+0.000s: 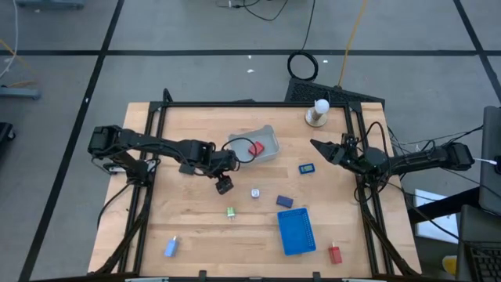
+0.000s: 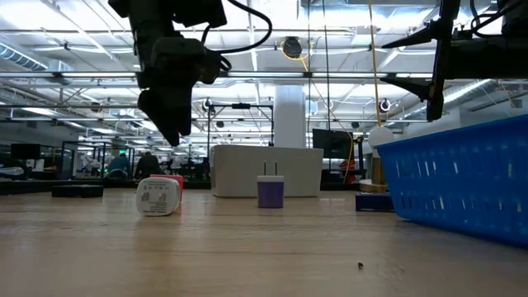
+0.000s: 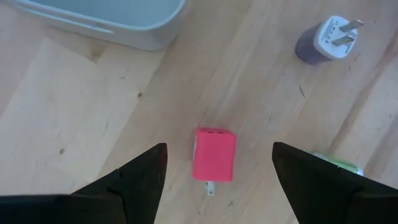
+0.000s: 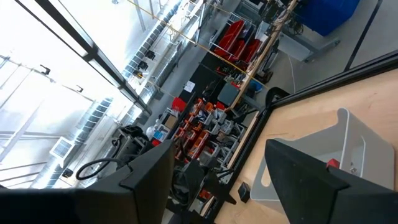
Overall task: Pick & Place Office items
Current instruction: Put the pink charger adapter into the gray bin
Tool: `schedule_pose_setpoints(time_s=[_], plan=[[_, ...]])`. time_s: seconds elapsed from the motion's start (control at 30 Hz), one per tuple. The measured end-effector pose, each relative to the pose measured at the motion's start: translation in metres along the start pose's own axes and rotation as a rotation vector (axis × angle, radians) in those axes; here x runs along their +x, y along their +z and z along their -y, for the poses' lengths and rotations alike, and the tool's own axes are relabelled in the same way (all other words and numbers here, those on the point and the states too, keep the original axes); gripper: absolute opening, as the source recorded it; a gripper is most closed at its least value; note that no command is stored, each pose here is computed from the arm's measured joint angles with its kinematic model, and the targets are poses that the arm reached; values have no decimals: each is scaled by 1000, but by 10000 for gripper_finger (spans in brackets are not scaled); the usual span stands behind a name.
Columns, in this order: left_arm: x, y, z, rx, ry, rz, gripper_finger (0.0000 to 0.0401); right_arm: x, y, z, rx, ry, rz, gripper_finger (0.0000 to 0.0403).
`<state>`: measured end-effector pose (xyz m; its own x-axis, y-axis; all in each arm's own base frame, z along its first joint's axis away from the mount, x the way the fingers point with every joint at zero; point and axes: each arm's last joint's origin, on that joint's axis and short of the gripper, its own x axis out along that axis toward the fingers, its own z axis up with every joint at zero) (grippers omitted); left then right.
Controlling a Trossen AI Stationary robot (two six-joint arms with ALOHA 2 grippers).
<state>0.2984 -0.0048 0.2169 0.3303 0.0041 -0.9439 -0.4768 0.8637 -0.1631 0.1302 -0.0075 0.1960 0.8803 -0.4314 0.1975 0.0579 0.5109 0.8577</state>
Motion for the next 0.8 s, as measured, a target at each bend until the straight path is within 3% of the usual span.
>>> schedule_pose_setpoints(time_s=[0.33,0.8], plan=[[3,2,-2,-2,64,32,294,0,0,0,0,0,0,242],[3,2,-3,-8,67,28,294,0,1,-3,14,53,-27,242]])
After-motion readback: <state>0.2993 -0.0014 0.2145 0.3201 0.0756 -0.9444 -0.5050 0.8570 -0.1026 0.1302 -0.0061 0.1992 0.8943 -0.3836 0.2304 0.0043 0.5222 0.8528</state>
